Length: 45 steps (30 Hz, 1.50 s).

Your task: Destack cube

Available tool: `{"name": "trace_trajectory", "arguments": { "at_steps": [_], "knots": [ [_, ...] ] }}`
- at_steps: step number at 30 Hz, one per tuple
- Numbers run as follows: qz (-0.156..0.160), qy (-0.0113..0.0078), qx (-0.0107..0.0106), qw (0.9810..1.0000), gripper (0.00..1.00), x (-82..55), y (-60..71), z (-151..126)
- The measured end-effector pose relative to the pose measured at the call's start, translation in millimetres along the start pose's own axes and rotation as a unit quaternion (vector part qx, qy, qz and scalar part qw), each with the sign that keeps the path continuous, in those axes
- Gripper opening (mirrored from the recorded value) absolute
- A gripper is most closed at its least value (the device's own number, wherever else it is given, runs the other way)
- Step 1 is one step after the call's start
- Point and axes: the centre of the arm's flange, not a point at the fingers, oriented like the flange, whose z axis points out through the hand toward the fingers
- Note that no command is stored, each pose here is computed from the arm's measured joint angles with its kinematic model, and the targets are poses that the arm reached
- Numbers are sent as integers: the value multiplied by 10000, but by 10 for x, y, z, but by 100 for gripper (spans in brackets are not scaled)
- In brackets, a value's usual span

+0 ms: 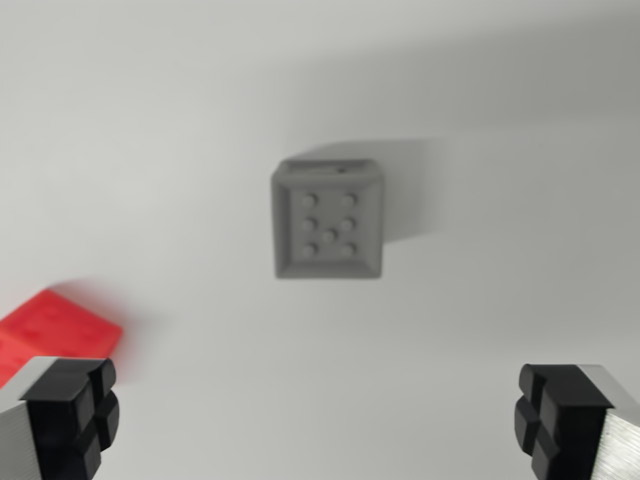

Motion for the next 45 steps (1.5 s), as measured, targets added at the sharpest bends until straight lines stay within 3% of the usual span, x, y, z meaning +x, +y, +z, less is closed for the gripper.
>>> {"name": "trace_trajectory", "arguments": {
  "at_steps": [25,45],
  "knots": [
    [-3,-1,8,10000,100,5,-7,-887],
    [-4,-8,4,10000,100,7,-9,-1086]
  ]
}}
